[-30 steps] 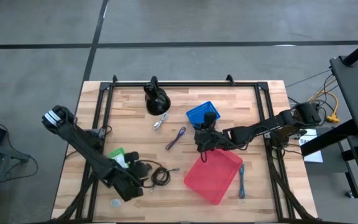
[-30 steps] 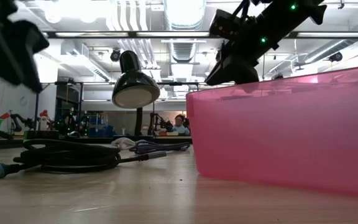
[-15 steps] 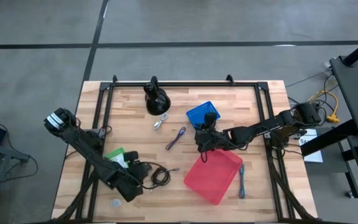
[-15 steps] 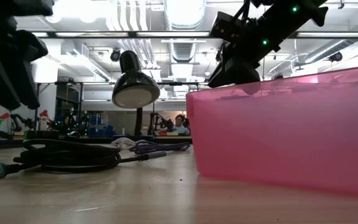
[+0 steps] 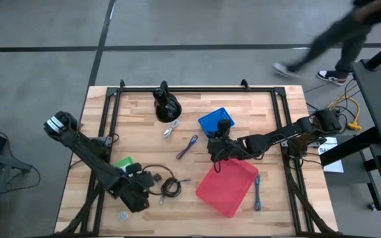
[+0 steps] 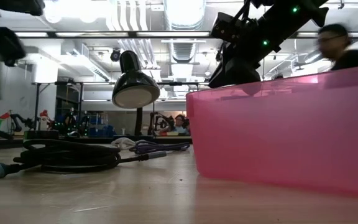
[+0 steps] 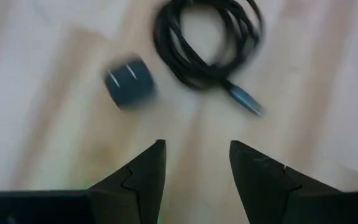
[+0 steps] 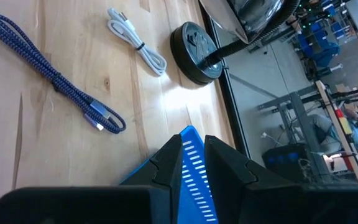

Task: Pick and place items into bin
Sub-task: Put the white charger adapter into the blue bin

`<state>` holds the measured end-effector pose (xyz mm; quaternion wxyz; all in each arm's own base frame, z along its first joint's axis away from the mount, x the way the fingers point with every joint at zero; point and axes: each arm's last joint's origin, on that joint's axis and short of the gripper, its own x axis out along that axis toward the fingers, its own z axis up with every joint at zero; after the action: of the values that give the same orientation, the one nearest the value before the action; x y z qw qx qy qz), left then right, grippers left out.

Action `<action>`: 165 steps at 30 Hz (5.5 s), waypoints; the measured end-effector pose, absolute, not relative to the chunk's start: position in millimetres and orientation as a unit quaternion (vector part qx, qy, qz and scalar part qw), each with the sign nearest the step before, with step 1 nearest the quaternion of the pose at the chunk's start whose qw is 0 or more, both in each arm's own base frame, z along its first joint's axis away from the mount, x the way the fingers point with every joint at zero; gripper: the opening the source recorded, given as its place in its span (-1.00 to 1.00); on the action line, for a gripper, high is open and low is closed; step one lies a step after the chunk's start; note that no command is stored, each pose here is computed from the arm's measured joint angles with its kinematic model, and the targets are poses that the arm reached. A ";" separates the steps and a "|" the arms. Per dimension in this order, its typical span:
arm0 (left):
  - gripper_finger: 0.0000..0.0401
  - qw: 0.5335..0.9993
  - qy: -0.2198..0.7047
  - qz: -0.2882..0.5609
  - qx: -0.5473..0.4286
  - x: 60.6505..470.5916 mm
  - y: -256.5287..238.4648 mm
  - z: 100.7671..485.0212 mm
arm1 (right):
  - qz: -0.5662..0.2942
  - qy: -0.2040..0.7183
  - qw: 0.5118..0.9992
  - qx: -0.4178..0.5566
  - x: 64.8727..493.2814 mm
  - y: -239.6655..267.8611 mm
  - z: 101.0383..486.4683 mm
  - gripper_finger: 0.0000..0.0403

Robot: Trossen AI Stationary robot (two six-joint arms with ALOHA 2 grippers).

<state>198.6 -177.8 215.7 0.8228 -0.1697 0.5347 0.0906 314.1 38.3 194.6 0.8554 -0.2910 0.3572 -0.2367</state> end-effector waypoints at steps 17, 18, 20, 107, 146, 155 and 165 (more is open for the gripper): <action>-0.19 0.489 0.666 0.175 -0.535 186.5 -193.0 232.3 | -0.237 0.365 0.853 -0.288 309.8 37.3 187.7 -0.72; -0.19 0.489 0.667 0.176 -0.533 187.9 -194.7 231.3 | -0.238 0.365 0.853 -0.287 309.3 37.2 186.7 -0.72; -0.19 0.491 0.671 0.178 -0.525 189.9 -199.4 228.3 | -0.240 0.366 0.854 -0.282 308.5 37.1 185.5 -0.72; 0.22 0.595 0.742 0.119 -0.284 169.1 -251.3 157.4 | -0.248 0.355 0.862 -0.261 307.6 37.0 183.2 -0.72; -0.34 0.608 0.741 0.066 -0.278 168.7 -252.6 175.0 | -0.242 0.360 0.857 -0.277 307.4 36.9 182.9 -0.72; -0.34 0.736 0.594 0.097 -0.311 172.8 -239.8 208.4 | -0.238 0.362 0.855 -0.285 307.4 37.0 182.9 -0.72; -0.34 0.928 0.331 0.076 -0.153 189.4 -226.2 240.0 | -0.229 0.367 0.848 -0.306 307.5 37.0 183.0 -0.72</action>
<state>189.4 -226.2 240.0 0.9282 -0.1526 0.3306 0.0760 307.5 37.0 183.0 0.8477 -0.3063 0.3675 -0.2295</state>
